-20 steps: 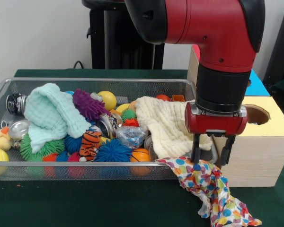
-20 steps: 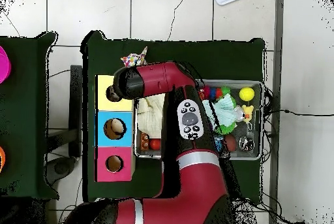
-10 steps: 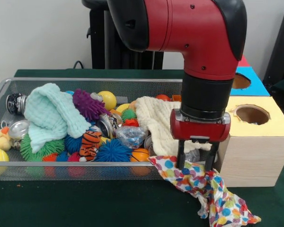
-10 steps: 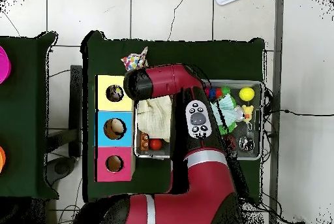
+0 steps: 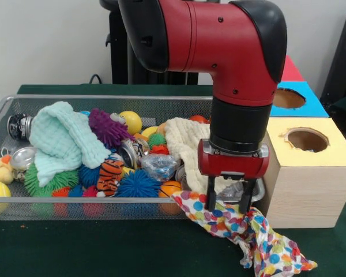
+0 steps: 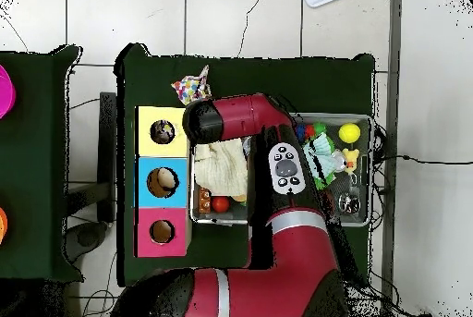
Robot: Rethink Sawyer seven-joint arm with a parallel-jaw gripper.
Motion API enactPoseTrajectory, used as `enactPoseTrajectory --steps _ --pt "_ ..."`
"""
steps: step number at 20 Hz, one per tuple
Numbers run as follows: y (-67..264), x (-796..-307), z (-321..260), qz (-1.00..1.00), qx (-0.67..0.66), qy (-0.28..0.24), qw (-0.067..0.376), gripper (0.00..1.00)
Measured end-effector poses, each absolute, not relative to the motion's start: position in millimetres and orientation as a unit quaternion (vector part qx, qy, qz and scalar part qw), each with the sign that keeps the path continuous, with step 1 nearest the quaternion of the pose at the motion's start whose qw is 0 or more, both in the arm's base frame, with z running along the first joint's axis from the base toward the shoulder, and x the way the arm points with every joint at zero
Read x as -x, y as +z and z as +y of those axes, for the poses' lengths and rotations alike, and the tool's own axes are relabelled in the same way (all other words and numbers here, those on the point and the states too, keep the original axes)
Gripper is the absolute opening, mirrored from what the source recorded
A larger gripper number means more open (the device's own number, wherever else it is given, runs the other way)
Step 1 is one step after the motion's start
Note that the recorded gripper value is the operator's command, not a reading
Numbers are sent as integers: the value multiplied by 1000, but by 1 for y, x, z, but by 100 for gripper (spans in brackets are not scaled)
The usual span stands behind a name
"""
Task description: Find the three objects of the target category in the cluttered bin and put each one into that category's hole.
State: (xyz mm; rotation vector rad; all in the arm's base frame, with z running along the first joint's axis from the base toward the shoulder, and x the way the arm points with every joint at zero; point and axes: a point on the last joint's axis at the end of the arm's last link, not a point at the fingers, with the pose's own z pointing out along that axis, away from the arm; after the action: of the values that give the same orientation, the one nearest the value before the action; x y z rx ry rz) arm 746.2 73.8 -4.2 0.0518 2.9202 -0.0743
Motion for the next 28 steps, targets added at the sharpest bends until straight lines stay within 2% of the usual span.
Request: enactPoseTrajectory --steps 16,28 --pt "-13 -746 75 992 -17 -21 120 100" --pt "-41 -747 77 987 -19 -3 160 100"
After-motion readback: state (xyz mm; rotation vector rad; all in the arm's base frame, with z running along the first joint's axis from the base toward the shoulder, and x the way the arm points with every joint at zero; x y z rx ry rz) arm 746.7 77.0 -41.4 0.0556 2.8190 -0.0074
